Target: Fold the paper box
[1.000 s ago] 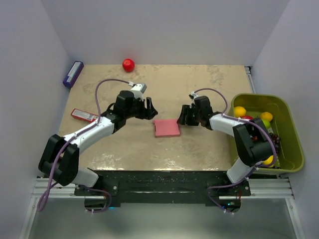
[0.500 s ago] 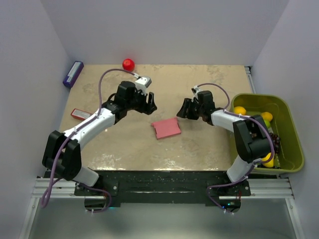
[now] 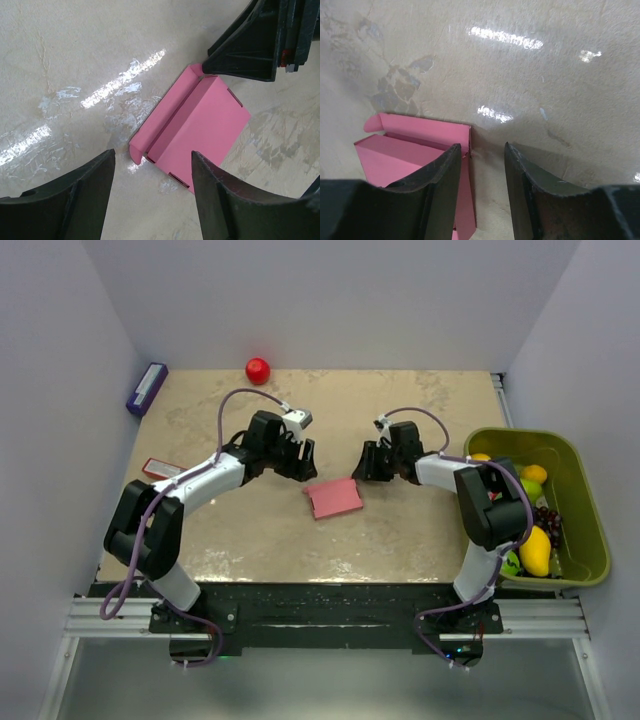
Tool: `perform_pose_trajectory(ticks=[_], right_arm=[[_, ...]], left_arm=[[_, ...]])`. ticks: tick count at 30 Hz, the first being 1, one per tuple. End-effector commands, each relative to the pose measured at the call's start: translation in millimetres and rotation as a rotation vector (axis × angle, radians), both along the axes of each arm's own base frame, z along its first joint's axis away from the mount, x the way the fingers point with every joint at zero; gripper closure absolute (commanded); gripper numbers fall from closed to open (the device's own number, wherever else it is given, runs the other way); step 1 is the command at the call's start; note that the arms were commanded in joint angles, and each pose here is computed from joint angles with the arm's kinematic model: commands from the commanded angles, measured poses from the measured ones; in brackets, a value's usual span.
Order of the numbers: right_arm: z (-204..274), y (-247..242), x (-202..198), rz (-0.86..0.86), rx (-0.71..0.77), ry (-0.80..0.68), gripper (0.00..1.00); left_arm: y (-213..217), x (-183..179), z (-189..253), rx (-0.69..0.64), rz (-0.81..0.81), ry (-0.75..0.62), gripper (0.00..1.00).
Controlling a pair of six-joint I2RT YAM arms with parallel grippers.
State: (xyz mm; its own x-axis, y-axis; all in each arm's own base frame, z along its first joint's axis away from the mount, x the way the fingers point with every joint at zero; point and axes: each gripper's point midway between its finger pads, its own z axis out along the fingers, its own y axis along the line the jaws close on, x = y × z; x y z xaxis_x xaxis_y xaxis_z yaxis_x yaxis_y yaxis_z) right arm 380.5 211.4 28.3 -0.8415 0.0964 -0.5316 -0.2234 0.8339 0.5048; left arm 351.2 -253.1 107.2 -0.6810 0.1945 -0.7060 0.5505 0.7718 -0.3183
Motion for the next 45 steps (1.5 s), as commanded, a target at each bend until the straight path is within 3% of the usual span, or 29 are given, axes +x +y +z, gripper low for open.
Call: perform_pose_trajectory(ticks=[1,20,24,28,38,45], right_arm=[[8,16,-3,0.079,0.030,-0.025,0.57],[-1,39,-17,0.137,0.099,0.032,0.64],[-3,42,-19,0.149,0.111,0.044,0.74],[-1,48,-20,0.181,0.146,0.047,0.99],[80,46,-8,0.127,0.212,-0.179,1.00],[123,38,-17,0.112,0.251,-0.350,1.00]], left_arm=[[-4,3,14,-0.033,-0.021,-0.026,0.34],[-1,6,19,-0.022,-0.015,-0.041,0.33],[0,6,18,-0.017,-0.013,-0.041,0.33],[0,6,16,-0.016,-0.014,-0.037,0.32],[13,13,44,-0.102,0.000,-0.082,0.30],[5,2,70,-0.182,-0.090,-0.143,0.25]])
